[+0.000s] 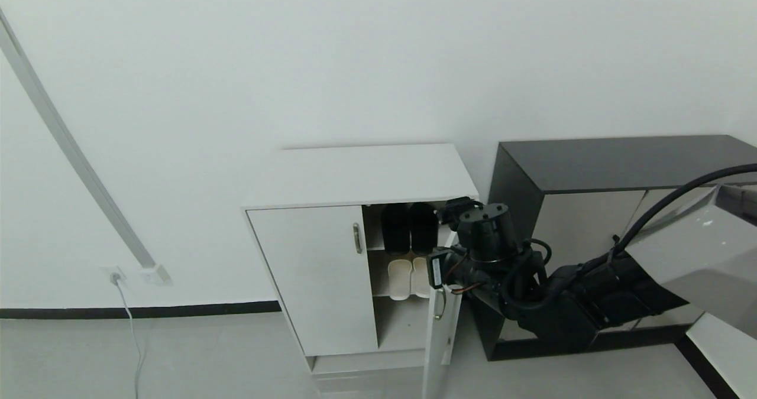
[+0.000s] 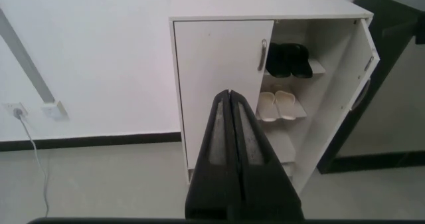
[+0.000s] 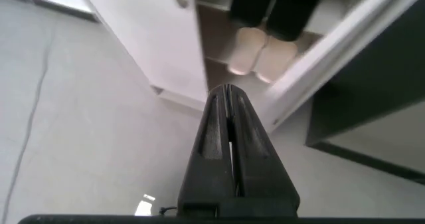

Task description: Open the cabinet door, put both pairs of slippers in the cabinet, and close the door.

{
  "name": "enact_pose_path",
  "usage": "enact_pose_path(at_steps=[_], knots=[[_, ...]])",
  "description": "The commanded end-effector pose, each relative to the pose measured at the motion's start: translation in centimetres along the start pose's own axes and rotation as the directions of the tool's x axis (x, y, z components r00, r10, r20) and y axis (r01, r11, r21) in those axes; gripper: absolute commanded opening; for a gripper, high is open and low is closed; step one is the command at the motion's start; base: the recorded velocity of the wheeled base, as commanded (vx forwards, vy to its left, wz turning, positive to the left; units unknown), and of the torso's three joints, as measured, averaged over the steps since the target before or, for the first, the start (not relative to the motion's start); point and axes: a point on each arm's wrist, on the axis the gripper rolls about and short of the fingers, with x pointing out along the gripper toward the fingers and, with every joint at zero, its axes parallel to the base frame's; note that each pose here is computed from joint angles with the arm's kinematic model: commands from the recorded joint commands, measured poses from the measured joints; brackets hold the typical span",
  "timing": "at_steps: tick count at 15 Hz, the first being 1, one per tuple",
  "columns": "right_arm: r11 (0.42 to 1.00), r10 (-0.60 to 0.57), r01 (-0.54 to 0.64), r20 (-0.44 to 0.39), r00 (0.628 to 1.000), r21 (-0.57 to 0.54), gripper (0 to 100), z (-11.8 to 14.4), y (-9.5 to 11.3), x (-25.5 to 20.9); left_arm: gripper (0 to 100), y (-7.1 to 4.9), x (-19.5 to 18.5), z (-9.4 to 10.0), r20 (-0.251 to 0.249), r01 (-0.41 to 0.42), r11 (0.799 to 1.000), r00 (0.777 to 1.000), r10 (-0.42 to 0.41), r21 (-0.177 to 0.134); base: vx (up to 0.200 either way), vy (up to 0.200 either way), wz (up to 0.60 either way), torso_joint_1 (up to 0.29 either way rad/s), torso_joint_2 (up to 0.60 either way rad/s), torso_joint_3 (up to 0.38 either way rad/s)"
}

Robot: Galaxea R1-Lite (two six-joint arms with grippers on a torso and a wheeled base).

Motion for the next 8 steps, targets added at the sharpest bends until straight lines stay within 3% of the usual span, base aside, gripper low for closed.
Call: enact_pose_path(at_steps=[1, 4, 6, 8], knots=[[1.0, -0.006, 0.006, 0.01, 1.0, -0.01, 0, 0.3, -0.4, -0.5, 0, 0.0, 0.0, 0.0, -0.002, -0.001, 1.0, 1.0, 0.001, 0.0, 0.0, 0.0, 0.0, 0.0, 0.0, 0.0], [0.998, -0.043, 0.044, 0.029, 0.999, -0.045, 0, 1.3, -2.2, -1.9, 0, 0.0, 0.0, 0.0, -0.002, 0.001, 1.0, 1.0, -0.001, 0.001, 0.0, 0.0, 0.0, 0.0, 0.0, 0.0], [0.995, -0.061, 0.058, -0.025, 0.998, -0.078, 0, -0.1, -3.3, -2.8, 0, 0.0, 0.0, 0.0, -0.002, -0.001, 1.0, 1.0, 0.001, 0.001, 0.0, 0.0, 0.0, 0.0, 0.0, 0.0], [0.994, -0.069, 0.061, -0.082, 0.994, -0.093, 0, -1.9, -3.9, -3.1, 0, 0.0, 0.0, 0.0, -0.002, -0.003, 1.0, 1.0, 0.003, 0.001, 0.2, 0.0, 0.0, 0.0, 0.0, 0.005]])
